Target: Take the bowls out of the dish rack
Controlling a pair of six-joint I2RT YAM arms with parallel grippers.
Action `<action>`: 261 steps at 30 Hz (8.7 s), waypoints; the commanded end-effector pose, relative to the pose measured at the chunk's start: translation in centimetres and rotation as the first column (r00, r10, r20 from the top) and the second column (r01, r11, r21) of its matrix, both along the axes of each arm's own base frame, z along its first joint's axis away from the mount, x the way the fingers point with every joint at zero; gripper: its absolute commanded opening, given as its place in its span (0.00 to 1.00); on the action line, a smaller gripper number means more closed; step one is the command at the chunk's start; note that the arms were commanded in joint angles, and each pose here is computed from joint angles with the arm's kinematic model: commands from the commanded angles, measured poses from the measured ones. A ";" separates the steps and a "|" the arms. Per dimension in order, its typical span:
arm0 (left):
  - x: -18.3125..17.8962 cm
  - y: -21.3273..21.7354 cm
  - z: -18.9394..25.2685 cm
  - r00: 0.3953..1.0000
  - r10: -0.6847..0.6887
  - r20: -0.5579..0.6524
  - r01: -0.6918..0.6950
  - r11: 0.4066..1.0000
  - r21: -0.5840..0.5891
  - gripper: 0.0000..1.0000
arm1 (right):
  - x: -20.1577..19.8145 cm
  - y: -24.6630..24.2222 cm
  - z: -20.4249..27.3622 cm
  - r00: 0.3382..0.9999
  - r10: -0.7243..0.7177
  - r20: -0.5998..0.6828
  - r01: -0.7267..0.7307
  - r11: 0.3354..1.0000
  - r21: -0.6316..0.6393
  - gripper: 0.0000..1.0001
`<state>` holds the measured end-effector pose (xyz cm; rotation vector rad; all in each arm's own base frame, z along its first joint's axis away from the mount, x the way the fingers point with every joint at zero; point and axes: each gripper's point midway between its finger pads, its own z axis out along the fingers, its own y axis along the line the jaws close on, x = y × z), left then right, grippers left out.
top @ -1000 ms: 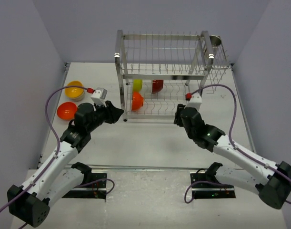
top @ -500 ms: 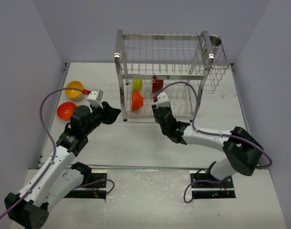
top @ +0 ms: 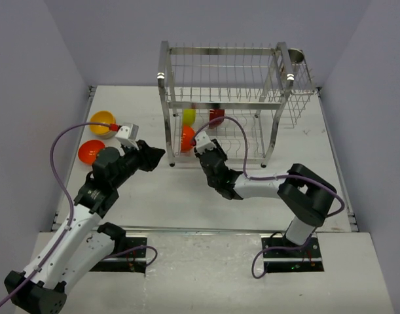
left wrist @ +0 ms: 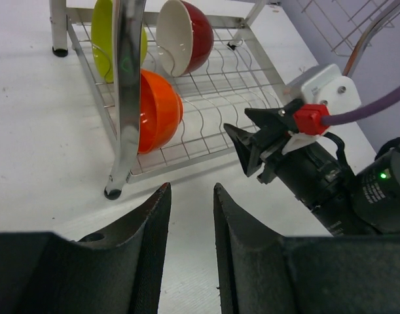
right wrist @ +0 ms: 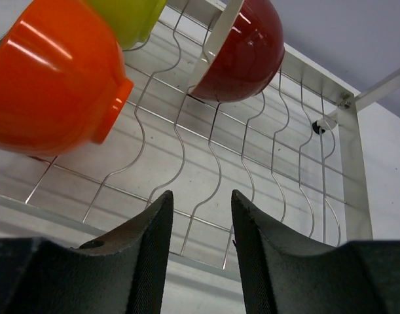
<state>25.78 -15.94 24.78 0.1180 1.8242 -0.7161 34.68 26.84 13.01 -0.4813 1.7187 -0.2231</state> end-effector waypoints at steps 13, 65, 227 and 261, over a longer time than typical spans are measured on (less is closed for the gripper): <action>-0.7 -1.8 -1.2 0.994 -0.106 -0.031 0.106 0.994 -0.015 0.33 | -7.2 -4.8 8.1 0.967 -0.211 0.143 0.160 0.939 0.306 0.41; 12.2 -21.4 -9.3 0.939 0.242 0.243 -0.269 0.959 0.086 0.22 | -9.9 -21.7 14.1 0.949 -0.308 -0.065 0.269 0.687 0.675 0.00; 24.7 -6.8 -8.9 0.807 -0.442 -0.391 0.239 0.851 -0.468 0.36 | -11.7 -19.7 15.1 0.987 -0.159 -0.030 0.131 0.677 0.724 0.49; 24.2 -8.4 -11.0 0.788 -0.482 -0.383 0.242 0.814 -0.528 0.00 | -11.8 -19.4 15.1 0.990 -0.139 -0.031 0.118 0.677 0.726 0.49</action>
